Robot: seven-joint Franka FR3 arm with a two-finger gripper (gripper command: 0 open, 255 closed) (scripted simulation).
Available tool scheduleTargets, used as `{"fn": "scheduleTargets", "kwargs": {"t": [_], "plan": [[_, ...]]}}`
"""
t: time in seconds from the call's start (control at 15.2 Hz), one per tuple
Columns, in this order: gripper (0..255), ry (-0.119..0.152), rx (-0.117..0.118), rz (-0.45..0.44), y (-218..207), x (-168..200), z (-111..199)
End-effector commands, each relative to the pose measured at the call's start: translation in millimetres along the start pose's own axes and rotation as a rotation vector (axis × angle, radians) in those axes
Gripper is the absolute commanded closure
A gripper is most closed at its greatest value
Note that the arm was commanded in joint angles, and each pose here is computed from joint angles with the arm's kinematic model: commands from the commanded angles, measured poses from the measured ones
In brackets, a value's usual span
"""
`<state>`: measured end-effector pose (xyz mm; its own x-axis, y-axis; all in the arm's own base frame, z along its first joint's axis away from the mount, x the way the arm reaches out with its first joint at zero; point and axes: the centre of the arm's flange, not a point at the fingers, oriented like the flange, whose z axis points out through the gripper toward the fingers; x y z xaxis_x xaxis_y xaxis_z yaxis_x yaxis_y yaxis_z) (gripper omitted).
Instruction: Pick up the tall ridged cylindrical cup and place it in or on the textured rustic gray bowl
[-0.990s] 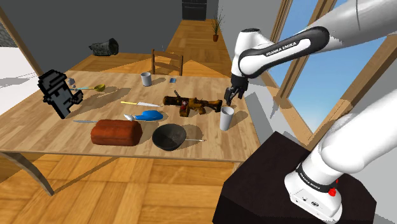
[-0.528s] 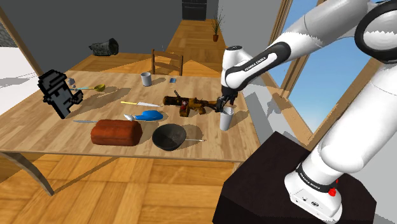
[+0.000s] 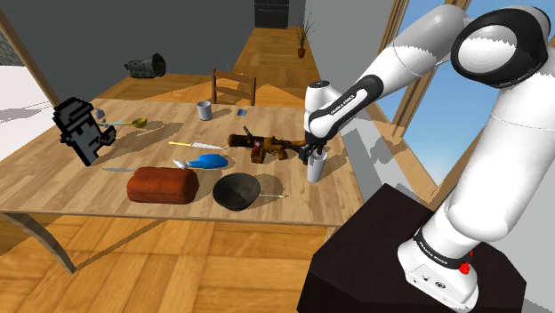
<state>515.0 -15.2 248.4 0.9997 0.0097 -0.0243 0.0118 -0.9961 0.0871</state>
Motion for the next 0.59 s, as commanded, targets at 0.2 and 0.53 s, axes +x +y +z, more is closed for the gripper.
{"fn": "scheduleTargets", "kwargs": {"t": [0.2, 0.53], "plan": [[0, 0.000, 0.000, 0.000, 0.3, 0.3, 13.1], [0, 0.000, 0.000, 0.000, 0.3, 0.3, 13.1]]}}
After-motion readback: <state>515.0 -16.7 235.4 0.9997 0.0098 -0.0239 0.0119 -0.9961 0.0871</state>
